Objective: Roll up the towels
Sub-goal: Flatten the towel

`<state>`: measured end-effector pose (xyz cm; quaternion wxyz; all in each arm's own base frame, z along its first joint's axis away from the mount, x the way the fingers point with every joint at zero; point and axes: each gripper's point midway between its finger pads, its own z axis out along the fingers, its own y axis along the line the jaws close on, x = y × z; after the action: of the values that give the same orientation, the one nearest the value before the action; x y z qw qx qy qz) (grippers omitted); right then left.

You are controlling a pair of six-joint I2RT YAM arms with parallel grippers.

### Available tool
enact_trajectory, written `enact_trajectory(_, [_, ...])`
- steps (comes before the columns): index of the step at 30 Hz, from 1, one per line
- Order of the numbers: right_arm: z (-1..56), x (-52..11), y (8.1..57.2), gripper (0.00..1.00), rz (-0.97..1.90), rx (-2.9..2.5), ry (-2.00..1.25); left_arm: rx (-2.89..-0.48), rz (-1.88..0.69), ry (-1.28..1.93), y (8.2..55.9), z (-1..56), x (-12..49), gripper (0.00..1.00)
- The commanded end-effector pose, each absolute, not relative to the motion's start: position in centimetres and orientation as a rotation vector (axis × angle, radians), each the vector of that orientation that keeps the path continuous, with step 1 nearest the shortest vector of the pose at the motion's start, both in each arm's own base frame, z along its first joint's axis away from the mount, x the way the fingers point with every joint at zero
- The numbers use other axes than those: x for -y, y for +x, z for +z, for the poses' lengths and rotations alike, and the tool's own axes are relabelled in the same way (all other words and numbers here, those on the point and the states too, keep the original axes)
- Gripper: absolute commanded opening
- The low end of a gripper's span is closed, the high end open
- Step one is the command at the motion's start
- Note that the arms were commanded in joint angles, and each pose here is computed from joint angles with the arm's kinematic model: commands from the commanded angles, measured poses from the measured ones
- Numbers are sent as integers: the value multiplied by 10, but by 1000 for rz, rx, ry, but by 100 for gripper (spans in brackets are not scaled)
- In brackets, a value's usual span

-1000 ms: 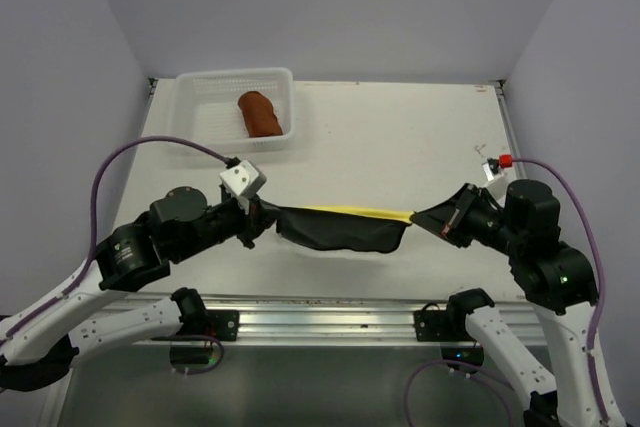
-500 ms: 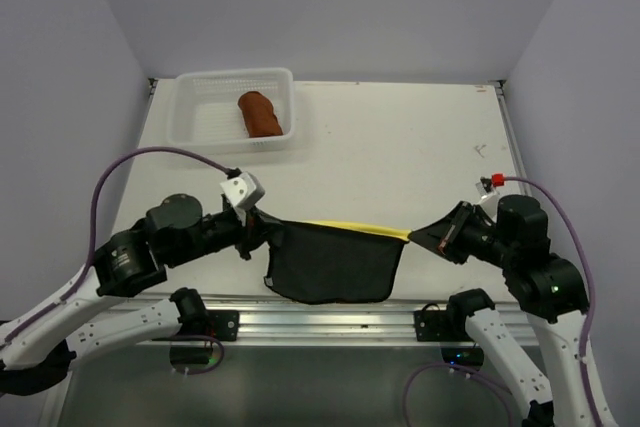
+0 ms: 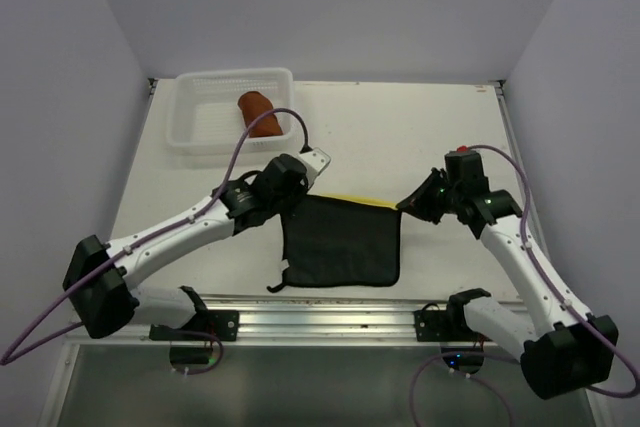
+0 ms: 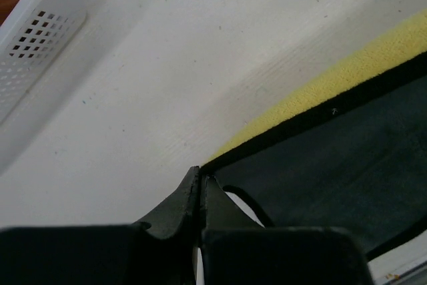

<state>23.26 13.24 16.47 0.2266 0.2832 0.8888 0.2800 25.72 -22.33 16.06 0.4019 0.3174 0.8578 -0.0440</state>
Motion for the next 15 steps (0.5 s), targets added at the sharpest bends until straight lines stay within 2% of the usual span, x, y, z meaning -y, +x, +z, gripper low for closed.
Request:
enact_trajectory(1, [159,-124,273,0,687,-2360,743,-2050,-1,835,301,187,228,0])
enact_trajectory(11, [136,-135,339,0,646,-2375,752,-2081,229,958,335,145,232,0])
enact_trajectory(15, [133,-132,354,0,625,-2378,766,-2092,246,958,336,138,231,0])
